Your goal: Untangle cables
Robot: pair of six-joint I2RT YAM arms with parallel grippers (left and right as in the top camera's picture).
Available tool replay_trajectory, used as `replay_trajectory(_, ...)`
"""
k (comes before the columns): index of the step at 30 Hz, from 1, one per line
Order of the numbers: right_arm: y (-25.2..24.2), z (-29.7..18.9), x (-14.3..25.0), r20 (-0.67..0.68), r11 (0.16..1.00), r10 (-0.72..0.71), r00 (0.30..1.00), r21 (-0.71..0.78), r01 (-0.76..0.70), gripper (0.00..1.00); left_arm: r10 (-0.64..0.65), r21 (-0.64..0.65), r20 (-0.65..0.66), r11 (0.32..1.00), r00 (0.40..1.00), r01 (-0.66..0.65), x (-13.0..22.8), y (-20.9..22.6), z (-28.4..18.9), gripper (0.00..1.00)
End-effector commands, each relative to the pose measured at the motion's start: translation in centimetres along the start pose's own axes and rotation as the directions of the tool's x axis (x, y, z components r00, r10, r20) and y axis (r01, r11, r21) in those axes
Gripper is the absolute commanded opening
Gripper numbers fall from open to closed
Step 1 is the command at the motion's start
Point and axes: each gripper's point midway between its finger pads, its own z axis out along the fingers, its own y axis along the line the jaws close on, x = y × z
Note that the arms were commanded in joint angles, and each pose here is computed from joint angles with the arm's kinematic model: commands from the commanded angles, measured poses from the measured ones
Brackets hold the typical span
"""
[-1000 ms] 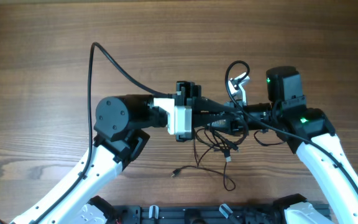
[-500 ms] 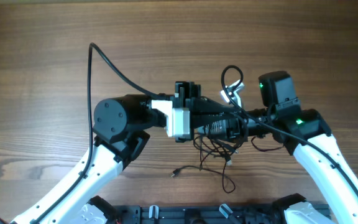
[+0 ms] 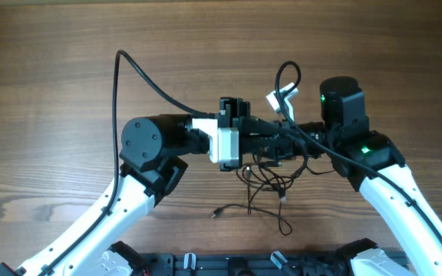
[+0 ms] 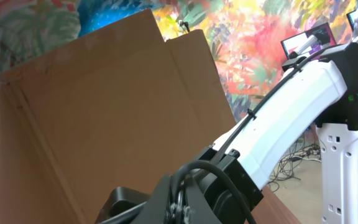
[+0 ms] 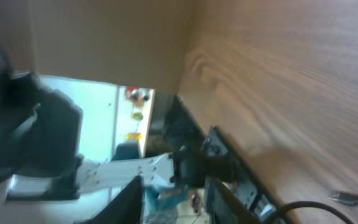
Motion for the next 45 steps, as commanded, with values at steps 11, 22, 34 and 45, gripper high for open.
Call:
replay_trajectory(11, -9.7, -7.5, -4.9, 0.283, 0.914, -0.072, 0.957, 0.402, -0.051, 0.64, -0.010, -0.039, 0.023, 0.999, 1.000, 0.011, -2.6, 0.8, -1.0, 0.04)
replay_trajectory(22, -1.6, -6.0, -1.0, 0.103, 0.945, -0.312, 0.944, -0.063, 0.320, 0.59, -0.036, -0.158, 0.012, 0.987, 0.999, 0.038, -2.0, 3.0, -1.5, 0.04)
replay_trajectory(34, -1.5, -4.1, 0.3, 0.033, 0.936, -0.344, 0.938, -0.058, 0.346, 0.57, -0.028, -0.271, 0.030, 0.962, 0.999, 0.035, -2.3, 5.0, -2.0, 0.04)
replay_trajectory(45, -0.9, -4.1, 1.3, 0.013, 0.942, -0.316, 0.949, -0.113, 0.315, 0.56, -0.030, -0.368, 0.020, 0.929, 0.999, 0.035, -2.0, 7.0, -3.1, 0.04)
